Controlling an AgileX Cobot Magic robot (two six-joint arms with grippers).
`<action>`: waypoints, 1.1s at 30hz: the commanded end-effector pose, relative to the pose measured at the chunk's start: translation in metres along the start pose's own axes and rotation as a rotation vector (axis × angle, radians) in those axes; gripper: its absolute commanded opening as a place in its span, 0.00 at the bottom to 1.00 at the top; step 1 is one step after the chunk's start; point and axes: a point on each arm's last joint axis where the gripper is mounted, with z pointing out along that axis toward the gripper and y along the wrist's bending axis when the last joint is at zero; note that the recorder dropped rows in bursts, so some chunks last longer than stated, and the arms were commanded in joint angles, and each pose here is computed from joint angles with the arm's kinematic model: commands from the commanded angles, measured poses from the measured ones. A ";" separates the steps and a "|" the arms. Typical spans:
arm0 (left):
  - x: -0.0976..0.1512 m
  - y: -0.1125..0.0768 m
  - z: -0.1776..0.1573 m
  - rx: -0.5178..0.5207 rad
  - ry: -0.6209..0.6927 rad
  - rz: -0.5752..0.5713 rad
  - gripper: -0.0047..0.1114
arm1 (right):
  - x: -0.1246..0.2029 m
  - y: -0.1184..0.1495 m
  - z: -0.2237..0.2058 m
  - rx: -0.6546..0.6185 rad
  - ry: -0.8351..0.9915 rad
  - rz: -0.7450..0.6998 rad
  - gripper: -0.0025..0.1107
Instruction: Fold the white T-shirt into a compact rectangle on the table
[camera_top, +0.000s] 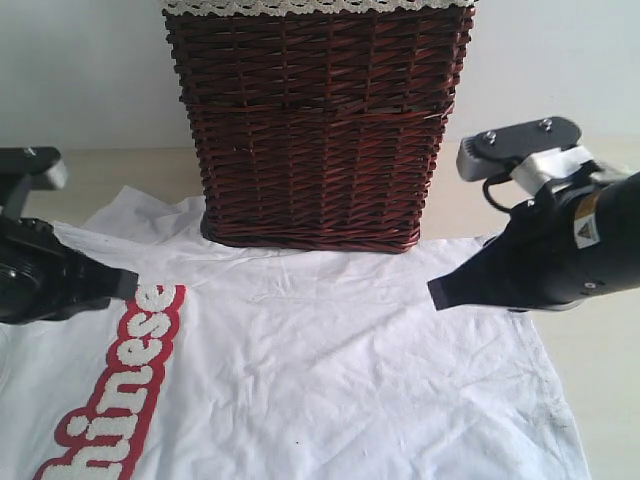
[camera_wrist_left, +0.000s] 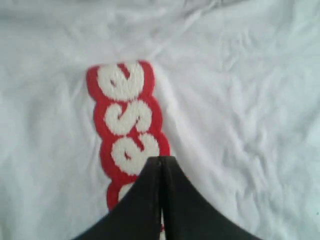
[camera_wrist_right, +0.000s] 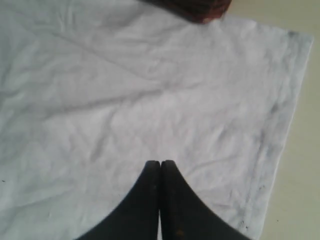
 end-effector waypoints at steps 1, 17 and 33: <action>0.003 -0.001 -0.028 0.031 -0.183 -0.025 0.04 | 0.001 0.002 -0.024 -0.044 -0.042 -0.006 0.02; 0.050 0.004 -0.021 0.032 -0.015 -0.050 0.04 | 0.057 0.012 0.016 -0.192 0.210 0.017 0.02; 0.067 -0.014 -0.079 0.203 -0.439 0.035 0.04 | 0.037 0.005 0.037 -0.115 0.013 -0.048 0.02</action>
